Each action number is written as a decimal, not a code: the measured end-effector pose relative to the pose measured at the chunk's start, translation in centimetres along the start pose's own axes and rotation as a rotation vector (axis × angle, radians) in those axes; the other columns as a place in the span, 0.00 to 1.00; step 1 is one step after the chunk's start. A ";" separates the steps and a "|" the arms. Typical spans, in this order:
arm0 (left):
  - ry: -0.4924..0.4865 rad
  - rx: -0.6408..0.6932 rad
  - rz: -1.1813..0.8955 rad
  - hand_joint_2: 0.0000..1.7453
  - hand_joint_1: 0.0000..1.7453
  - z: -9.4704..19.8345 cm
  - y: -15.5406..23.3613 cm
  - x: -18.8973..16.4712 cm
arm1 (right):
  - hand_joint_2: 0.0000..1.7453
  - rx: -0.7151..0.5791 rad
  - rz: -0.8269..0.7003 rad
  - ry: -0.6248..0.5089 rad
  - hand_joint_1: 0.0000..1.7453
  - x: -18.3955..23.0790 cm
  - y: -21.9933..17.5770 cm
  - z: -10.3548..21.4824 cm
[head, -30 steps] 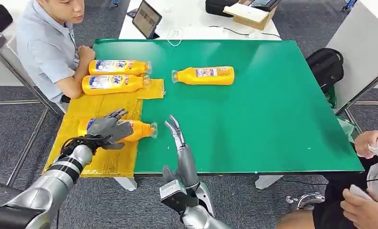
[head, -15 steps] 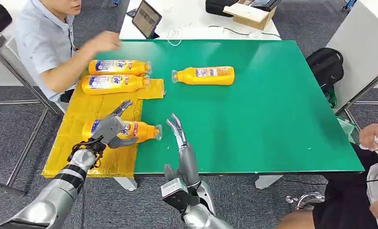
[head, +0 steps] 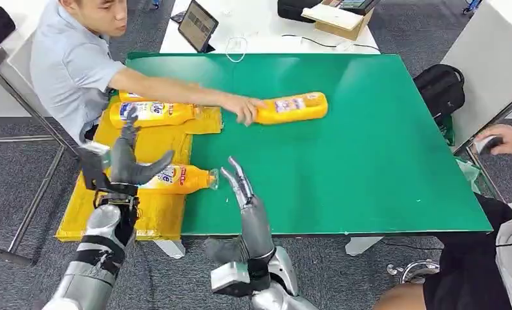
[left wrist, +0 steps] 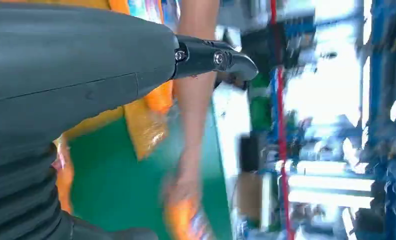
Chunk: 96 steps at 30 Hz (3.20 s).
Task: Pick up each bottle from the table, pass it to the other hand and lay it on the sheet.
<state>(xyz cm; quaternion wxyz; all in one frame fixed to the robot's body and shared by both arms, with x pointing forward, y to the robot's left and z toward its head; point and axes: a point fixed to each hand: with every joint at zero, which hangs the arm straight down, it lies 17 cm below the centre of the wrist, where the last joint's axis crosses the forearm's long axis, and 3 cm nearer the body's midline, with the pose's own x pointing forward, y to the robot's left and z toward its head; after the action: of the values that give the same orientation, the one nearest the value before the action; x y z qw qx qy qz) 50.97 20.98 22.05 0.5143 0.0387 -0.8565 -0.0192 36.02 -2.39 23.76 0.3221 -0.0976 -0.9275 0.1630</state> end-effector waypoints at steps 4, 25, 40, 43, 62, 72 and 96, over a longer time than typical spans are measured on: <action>-0.015 0.105 -0.074 1.00 0.00 3.6 3.1 0.5 | 1.00 0.070 0.239 0.105 0.00 -5.3 -2.2 2.6; -0.053 0.225 -0.195 1.00 0.00 6.9 4.4 4.3 | 1.00 0.287 0.604 0.440 0.00 -22.3 -9.3 6.7; 0.003 0.127 -0.131 1.00 0.00 6.4 1.1 2.7 | 1.00 0.408 0.640 0.610 0.00 -28.2 -10.1 8.3; 0.003 0.118 -0.129 1.00 0.00 6.5 0.8 2.7 | 1.00 0.428 0.635 0.627 0.00 -28.5 -9.8 9.2; 0.031 0.069 -0.120 1.00 0.00 8.1 0.2 3.0 | 1.00 0.574 0.826 0.761 0.00 -31.1 -11.2 11.3; 0.055 0.030 -0.116 1.00 0.00 8.5 -0.5 2.9 | 1.00 0.625 0.879 0.791 0.00 -32.1 -12.2 11.1; 0.071 -0.019 -0.030 1.00 0.00 7.7 -2.4 2.1 | 1.00 0.723 0.579 0.810 0.99 -32.5 -9.6 11.2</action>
<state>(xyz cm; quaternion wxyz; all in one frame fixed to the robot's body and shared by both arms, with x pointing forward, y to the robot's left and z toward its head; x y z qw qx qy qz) 43.33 18.37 20.11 0.5444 0.0473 -0.8368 -0.0335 53.39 -23.27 0.65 0.6041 -0.2842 -0.5533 0.4981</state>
